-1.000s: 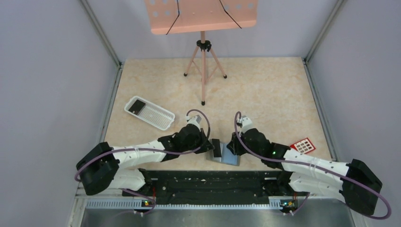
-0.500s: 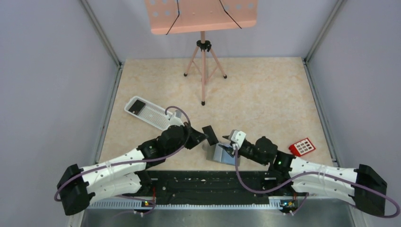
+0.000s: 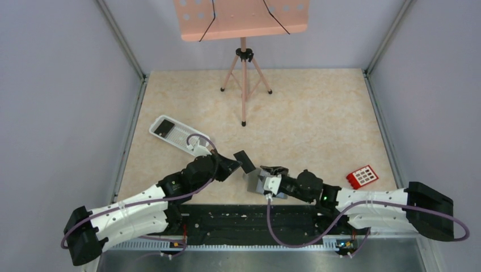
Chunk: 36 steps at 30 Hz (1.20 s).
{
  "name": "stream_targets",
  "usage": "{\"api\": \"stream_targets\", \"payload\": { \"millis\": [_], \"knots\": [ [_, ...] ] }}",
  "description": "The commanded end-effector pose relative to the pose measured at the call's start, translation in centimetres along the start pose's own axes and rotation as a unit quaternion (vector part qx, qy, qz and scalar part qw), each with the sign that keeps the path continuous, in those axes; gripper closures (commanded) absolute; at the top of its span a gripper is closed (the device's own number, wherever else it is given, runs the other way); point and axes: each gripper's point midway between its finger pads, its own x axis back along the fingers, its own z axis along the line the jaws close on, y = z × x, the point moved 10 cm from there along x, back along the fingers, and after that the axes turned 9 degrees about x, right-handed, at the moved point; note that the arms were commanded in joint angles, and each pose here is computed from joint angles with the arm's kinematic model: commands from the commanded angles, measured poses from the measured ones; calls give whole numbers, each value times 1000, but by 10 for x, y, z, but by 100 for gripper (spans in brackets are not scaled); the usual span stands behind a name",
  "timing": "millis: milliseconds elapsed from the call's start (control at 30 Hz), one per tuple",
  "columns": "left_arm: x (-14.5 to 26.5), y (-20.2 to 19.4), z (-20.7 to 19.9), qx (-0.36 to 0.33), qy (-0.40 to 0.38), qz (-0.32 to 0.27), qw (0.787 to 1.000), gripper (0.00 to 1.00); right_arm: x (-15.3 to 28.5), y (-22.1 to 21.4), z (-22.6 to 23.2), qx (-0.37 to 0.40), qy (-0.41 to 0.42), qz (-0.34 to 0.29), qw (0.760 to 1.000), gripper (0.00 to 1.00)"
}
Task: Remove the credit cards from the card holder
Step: Remove the credit card from the card holder.
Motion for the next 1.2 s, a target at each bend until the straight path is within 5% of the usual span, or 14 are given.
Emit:
{"api": "stream_targets", "payload": {
  "millis": [0, 367, 533, 600, 667, 767, 867, 1167],
  "knots": [
    [1, 1, -9, 21, -20, 0, 1000, 100, -16, 21, -14, 38, -38, -20, 998, 62],
    [1, -1, 0, 45, -23, 6, 999, 100, -35, 28, -7, 49, -90, 4, 995, 65],
    [2, -1, 0, 44, -23, 9, 999, 100, -38, 28, 1, 52, -92, 1, 994, 100],
    [2, -1, -4, 41, -37, 10, 998, 99, -37, 26, 4, 39, -88, 2, 995, 100],
    [2, -1, -4, 27, -41, 11, 999, 89, -35, 25, 6, 11, -93, 10, 996, 100],
    [4, 0, -6, -11, -42, 7, 999, 55, -30, 24, 5, -52, -110, 37, 992, 100],
    [7, 3, -6, -67, -25, 2, 997, 36, -24, 25, 5, -110, -97, 69, 987, 100],
    [17, 9, -15, -218, -24, 16, 976, 32, 6, 26, -5, -286, -39, 74, 954, 100]
  ]
}}
